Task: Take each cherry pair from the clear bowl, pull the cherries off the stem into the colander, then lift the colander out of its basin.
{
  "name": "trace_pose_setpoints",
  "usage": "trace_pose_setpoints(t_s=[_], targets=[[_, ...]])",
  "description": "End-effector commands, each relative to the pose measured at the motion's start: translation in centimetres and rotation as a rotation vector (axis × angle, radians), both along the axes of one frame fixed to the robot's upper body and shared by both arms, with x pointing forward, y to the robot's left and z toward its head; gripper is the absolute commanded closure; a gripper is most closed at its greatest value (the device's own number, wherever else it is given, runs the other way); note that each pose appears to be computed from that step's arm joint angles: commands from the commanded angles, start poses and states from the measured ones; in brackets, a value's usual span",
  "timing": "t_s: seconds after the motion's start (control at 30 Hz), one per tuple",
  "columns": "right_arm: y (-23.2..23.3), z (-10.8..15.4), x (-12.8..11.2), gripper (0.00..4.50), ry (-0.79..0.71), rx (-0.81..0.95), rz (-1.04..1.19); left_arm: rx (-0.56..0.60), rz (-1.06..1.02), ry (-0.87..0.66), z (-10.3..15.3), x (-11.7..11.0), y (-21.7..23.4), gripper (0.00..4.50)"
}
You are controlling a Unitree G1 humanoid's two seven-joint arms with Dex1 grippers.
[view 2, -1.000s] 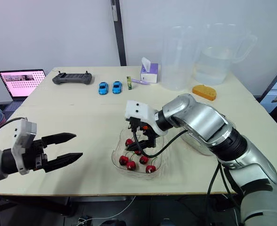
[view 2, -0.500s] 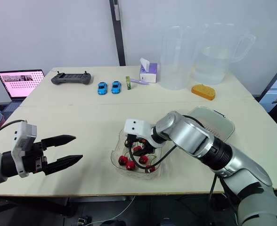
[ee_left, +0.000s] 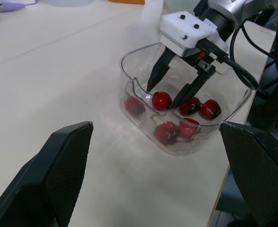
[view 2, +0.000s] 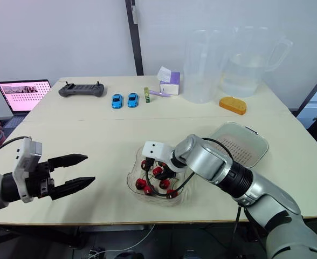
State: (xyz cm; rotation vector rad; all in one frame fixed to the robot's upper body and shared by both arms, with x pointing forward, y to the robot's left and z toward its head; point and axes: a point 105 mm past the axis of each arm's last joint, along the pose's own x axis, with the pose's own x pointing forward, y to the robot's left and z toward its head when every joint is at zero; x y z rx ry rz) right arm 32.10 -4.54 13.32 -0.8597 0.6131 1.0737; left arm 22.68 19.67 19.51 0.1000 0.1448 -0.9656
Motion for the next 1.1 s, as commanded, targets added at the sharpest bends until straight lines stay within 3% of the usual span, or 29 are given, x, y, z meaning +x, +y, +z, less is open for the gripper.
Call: trace_pose_setpoints(t_s=[0.03, 0.1, 0.3, 0.5, 0.57, 0.67, 0.8, 0.93, 1.1], targets=[[0.4, 0.6, 0.0, 2.59, -0.027, 0.013, 0.018, 0.020, -0.004, -0.041, 0.9, -0.2, -0.1, 0.00], [0.6, 1.1, 0.1, 3.42, -0.041, 0.020, 0.022, 0.020, -0.004, -0.041, 0.9, -0.1, -0.1, 0.00], [0.8, 2.3, -0.6, 3.42, -0.056, 0.045, 0.060, 0.005, -0.008, -0.047, 1.2, 0.1, -0.2, 0.00], [0.6, 6.4, -2.0, 3.42, -0.164, 0.125, 0.214, -0.077, -0.013, -0.066, 2.6, 0.6, -0.5, 0.00], [0.4, 7.7, -2.0, 3.42, -0.293, 0.122, 0.288, -0.114, -0.021, -0.071, 3.3, 0.8, -0.7, 0.00], [0.4, 10.0, -2.0, 3.42, -0.623, 0.078, 0.454, -0.182, -0.041, -0.077, 4.9, 1.4, -1.1, 0.00], [0.9, 12.3, -1.2, 3.42, -0.926, 0.063, 0.513, -0.228, -0.070, -0.079, 6.8, 2.4, -1.8, 0.00], [1.3, 13.2, -1.5, 3.42, -1.113, 0.024, 0.612, -0.255, -0.128, -0.073, 8.6, 3.2, -2.9, 0.00], [1.7, 12.7, -2.7, 3.42, -1.197, -0.008, 0.774, -0.183, -0.198, -0.051, 9.4, 4.1, -4.5, 0.00]])
